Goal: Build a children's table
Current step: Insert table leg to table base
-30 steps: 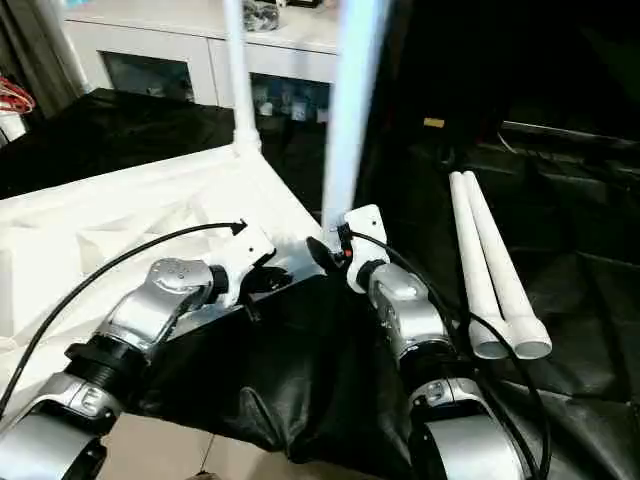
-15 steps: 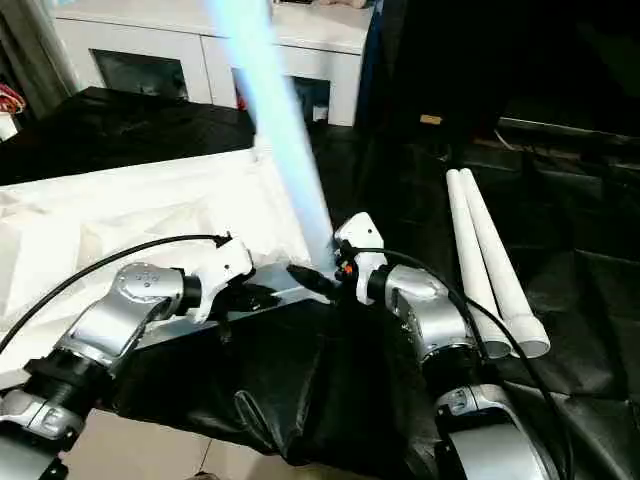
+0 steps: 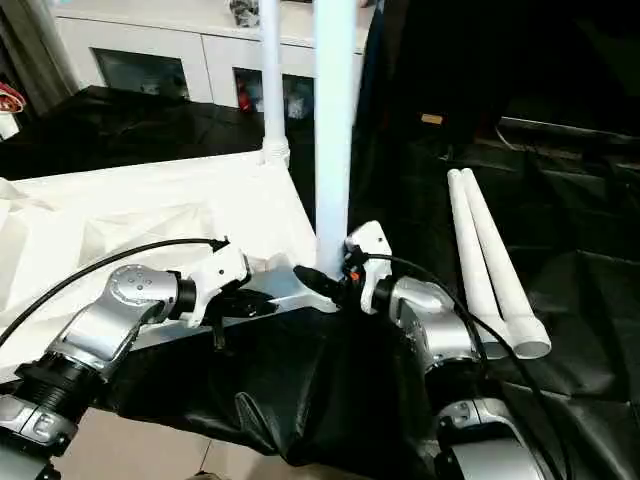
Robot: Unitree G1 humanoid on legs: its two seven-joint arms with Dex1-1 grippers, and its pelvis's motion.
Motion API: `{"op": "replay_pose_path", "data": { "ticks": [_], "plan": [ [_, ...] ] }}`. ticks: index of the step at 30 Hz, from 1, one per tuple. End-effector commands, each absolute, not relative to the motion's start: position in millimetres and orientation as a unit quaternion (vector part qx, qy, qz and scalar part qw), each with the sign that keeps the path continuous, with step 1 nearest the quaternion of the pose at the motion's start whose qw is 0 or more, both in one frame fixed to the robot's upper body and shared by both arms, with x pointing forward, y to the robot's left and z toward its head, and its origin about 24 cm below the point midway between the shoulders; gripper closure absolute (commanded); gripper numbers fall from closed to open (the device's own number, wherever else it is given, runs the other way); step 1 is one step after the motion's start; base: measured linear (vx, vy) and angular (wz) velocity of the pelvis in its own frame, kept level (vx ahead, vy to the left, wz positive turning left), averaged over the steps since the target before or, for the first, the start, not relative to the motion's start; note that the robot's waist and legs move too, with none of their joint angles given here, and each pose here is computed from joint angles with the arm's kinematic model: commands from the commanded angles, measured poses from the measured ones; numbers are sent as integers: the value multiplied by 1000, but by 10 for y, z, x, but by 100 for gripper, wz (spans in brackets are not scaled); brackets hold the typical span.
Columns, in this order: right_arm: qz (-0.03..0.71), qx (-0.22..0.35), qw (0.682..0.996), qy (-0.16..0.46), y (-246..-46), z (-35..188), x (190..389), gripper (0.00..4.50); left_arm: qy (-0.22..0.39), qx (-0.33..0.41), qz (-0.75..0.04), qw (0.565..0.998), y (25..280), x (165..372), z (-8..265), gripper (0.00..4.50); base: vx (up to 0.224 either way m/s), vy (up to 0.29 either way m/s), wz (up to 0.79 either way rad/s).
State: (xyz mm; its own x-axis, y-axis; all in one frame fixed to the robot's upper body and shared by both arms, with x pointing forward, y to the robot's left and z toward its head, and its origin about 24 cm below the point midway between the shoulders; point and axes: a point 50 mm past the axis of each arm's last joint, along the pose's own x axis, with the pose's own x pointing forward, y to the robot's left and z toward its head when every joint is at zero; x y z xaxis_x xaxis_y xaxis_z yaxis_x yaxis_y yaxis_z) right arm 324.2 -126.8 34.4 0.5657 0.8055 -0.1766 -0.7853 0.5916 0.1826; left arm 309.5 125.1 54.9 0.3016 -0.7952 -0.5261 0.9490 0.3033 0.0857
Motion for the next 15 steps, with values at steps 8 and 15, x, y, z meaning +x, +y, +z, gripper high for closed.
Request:
{"op": "replay_pose_path", "data": {
  "ticks": [8, 15],
  "plan": [
    [458, 88, 861, 202, -1392, 56, 3077, 174, 171, 192, -580, 773, 1244, 3073, 652, 450, 0, 0, 0],
    [462, 99, 845, 248, -1508, -82, 3011, 175, 177, 190, -594, 761, 1273, 3055, 656, 450, 0, 0, 0]
  ]
}}
